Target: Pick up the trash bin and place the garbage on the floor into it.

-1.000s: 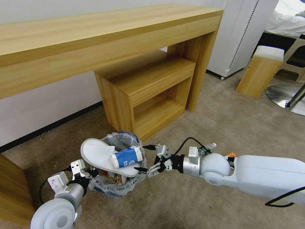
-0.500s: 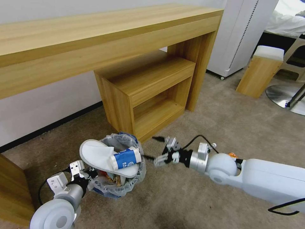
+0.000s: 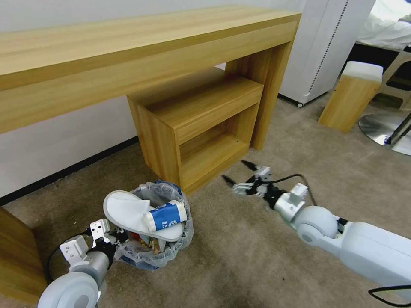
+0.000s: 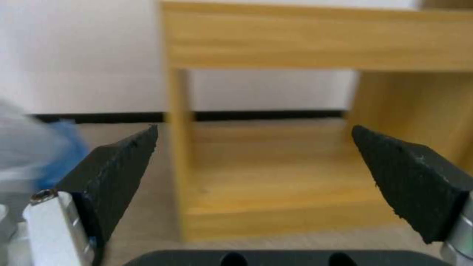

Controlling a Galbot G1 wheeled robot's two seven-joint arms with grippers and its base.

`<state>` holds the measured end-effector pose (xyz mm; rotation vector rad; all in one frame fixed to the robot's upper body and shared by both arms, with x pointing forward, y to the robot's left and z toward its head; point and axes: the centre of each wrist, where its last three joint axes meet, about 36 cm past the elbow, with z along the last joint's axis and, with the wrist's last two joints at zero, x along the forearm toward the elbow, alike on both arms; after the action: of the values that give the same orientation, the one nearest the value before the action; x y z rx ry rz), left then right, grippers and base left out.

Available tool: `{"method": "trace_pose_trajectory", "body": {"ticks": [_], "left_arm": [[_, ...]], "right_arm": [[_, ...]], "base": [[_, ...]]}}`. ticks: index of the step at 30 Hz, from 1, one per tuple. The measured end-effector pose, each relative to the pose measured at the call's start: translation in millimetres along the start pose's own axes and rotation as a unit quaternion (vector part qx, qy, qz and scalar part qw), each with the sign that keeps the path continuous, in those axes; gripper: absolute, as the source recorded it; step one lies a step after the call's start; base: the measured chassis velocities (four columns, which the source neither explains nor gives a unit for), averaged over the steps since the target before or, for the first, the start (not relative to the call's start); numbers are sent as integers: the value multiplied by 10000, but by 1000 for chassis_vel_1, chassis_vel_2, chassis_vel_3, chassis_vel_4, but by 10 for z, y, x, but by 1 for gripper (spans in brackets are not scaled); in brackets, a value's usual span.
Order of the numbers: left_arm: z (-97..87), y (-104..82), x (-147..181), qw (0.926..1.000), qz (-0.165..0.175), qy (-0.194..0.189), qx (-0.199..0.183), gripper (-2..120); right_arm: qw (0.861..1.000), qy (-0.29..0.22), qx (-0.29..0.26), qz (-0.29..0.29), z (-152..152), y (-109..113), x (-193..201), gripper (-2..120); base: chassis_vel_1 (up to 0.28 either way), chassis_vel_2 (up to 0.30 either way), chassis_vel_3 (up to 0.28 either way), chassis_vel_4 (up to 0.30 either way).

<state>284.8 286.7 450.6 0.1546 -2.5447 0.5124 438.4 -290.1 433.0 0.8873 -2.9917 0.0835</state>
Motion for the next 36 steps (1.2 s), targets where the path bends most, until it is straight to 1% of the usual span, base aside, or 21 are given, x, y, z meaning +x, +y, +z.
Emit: {"method": "trace_pose_trajectory", "body": {"ticks": [1, 2, 4, 5, 6, 7, 12, 13, 21, 36], "left_arm": [[9, 0, -6, 10000, -11, 3, -3, 0], [9, 0, -6, 10000, -11, 3, -3, 0], [19, -6, -11, 10000, -6, 8, 16, 0], [24, -12, -12, 10000, -9, 0, 13, 0], [24, -12, -12, 10000, -9, 0, 13, 0], [30, -19, -12, 10000, -9, -16, -12, 0], [43, -32, -6, 10000, 13, -60, -48, 0], [50, -30, -2, 10000, 21, -60, -68, 0], [56, -15, 5, 9999, -3, -59, -135, 0], [72, -24, 8, 9998, -43, -72, -162, 0]], "right_arm": [[9997, -7, -28, 234, 18, -44, 52, 100], [9997, -7, -28, 234, 18, -44, 52, 100], [9983, 39, -86, 583, 104, -73, 151, 100], [9955, 54, -113, 938, 182, -66, 199, 100], [9955, 54, -113, 938, 182, -66, 199, 100], [9932, 34, -150, 1152, 238, -54, 226, 100], [9880, -96, -237, 1522, 314, -37, 277, 100], [9858, -143, -253, 1655, 323, -71, 293, 100], [9795, -224, -178, 1995, 379, -144, 327, 100], [9738, -349, -190, 2241, 462, -75, 298, 100]], "base": [[0, 0, 0, 0], [0, 0, 0, 0], [0, 0, 0, 0], [0, 0, 0, 0], [0, 0, 0, 0], [0, 0, 0, 0], [0, 0, 0, 0], [0, 0, 0, 0], [0, 0, 0, 0], [0, 0, 0, 0]]}}
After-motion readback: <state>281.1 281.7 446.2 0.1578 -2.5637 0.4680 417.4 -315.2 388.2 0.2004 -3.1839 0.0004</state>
